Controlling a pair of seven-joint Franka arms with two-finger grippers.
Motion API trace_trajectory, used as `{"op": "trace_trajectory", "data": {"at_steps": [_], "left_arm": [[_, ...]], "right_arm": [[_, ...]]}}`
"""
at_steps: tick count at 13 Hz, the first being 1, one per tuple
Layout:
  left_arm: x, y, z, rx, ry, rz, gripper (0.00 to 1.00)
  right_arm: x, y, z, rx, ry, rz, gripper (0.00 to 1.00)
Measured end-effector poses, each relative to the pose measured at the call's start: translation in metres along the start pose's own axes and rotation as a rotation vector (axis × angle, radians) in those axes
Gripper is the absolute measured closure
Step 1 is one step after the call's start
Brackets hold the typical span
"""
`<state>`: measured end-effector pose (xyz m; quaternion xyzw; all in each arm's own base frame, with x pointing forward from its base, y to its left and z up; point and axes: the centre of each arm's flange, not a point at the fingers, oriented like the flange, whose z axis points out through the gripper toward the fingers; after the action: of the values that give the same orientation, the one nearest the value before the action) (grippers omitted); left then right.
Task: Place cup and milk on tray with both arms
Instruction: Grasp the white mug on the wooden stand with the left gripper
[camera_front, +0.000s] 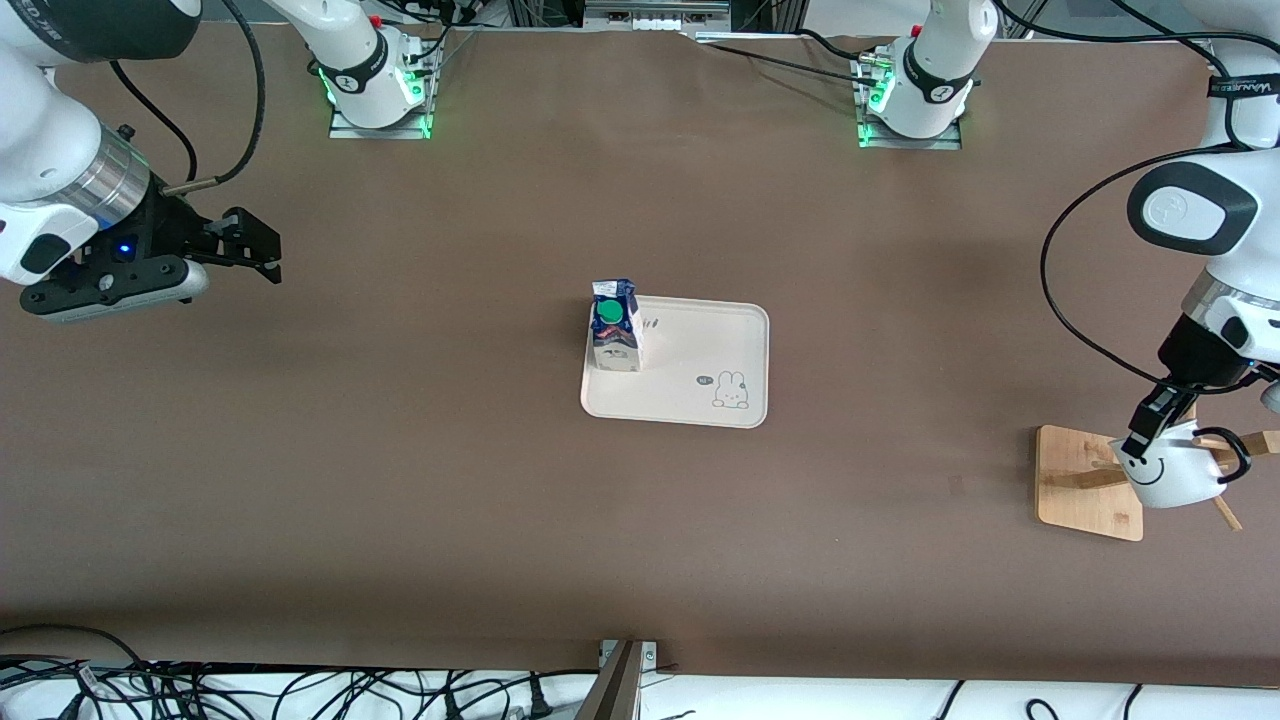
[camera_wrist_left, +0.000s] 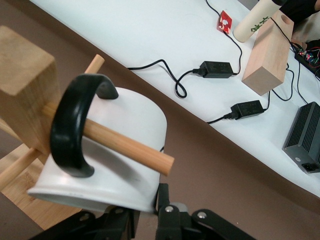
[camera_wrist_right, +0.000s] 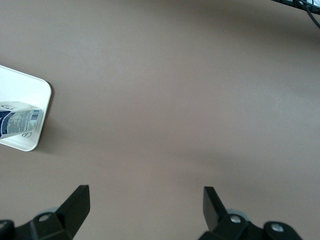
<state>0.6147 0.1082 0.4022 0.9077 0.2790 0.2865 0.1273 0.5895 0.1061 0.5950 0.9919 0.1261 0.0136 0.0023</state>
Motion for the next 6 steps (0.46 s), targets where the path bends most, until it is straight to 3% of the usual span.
{"op": "trace_trajectory", "data": {"at_steps": [1,6], "left_arm": [[-0.0003,0.0015,-0.0004,-0.002,0.0,0.001,0.91],[-0.0005,0.0039,-0.003,-0.006,-0.02,0.003,0.91]], "right_arm": [[0.0,0.0,0.0,0.0,0.0,0.0,0.0],[0.0,0.0002,0.0,0.0,0.0,0.001,0.0]]}}
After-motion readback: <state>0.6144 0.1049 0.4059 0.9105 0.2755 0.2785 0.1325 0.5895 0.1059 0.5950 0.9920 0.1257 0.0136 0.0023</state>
